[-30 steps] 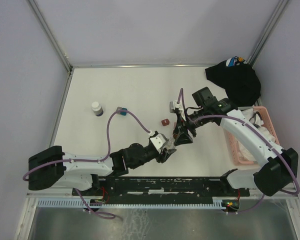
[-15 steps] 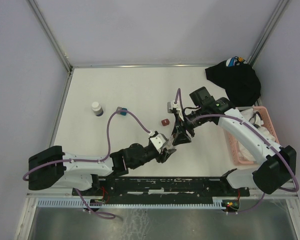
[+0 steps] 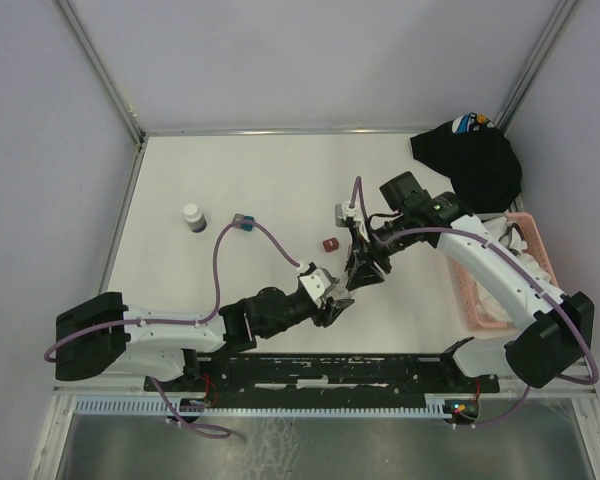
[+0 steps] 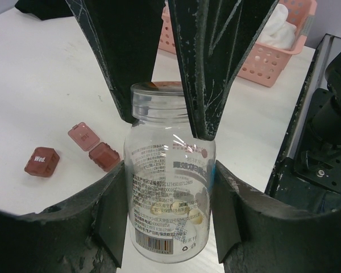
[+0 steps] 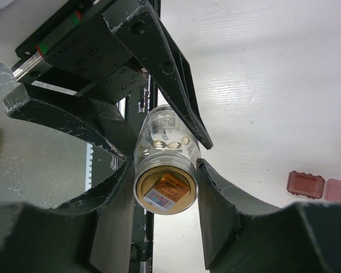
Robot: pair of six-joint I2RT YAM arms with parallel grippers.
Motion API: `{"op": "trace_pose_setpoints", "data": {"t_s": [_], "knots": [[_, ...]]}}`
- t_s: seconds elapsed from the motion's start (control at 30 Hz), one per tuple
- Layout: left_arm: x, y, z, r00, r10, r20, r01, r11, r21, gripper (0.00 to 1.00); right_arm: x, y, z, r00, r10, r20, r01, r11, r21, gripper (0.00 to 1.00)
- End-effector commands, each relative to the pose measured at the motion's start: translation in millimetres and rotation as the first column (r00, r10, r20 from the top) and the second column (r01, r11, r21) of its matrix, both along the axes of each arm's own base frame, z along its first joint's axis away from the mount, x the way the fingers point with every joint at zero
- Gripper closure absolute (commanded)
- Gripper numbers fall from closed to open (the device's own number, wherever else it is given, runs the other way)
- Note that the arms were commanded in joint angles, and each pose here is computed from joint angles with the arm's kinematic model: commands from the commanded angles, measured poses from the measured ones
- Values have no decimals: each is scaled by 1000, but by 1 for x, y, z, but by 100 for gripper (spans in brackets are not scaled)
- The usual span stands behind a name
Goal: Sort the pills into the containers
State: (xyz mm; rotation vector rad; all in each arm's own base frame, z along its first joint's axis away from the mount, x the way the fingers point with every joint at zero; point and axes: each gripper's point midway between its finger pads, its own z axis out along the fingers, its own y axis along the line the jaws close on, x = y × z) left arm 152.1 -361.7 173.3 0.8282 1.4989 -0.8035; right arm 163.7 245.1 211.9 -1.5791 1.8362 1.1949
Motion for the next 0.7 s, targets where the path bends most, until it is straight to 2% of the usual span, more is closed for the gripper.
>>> {"op": "trace_pose_setpoints", "data": {"t_s": [0.0, 0.03, 0.13, 0.23, 0.3, 0.4, 0.5, 0.53, 0.57, 0.67], "knots": [[-4, 3, 8, 999, -25, -33, 23, 998, -59, 97, -17, 1, 25, 989, 127, 76, -134, 987, 91, 91], [-7, 2, 7, 998, -54, -43, 51, 997, -64, 97, -22, 0, 25, 983, 158, 97, -168, 981, 102, 96], [-19, -2, 3, 977, -193, -88, 186, 979, -82, 97, -32, -4, 20, 955, 234, 184, -260, 957, 131, 98], [-39, -4, -4, 914, -380, -144, 368, 924, -103, 97, -39, -9, 13, 912, 291, 291, -341, 929, 142, 98], [-49, -3, -6, 875, -455, -163, 443, 890, -110, 97, -42, -12, 8, 878, 316, 361, -386, 912, 140, 98], [-56, -4, -7, 853, -498, -160, 488, 867, -99, 97, -45, -15, 0, 827, 345, 444, -438, 891, 123, 98], [-53, -6, -10, 855, -494, -155, 489, 869, -76, 97, -44, -16, -2, 825, 344, 448, -435, 893, 117, 95], [-51, -7, -12, 860, -486, -158, 482, 874, -65, 97, -43, -15, -2, 831, 340, 440, -429, 895, 120, 86], [-48, -8, -14, 864, -476, -163, 475, 879, -53, 97, -42, -14, 0, 840, 334, 427, -420, 899, 125, 68], [-41, -8, -19, 882, -440, -167, 441, 897, -32, 97, -40, -11, 7, 890, 289, 352, -355, 924, 139, 31]]}}
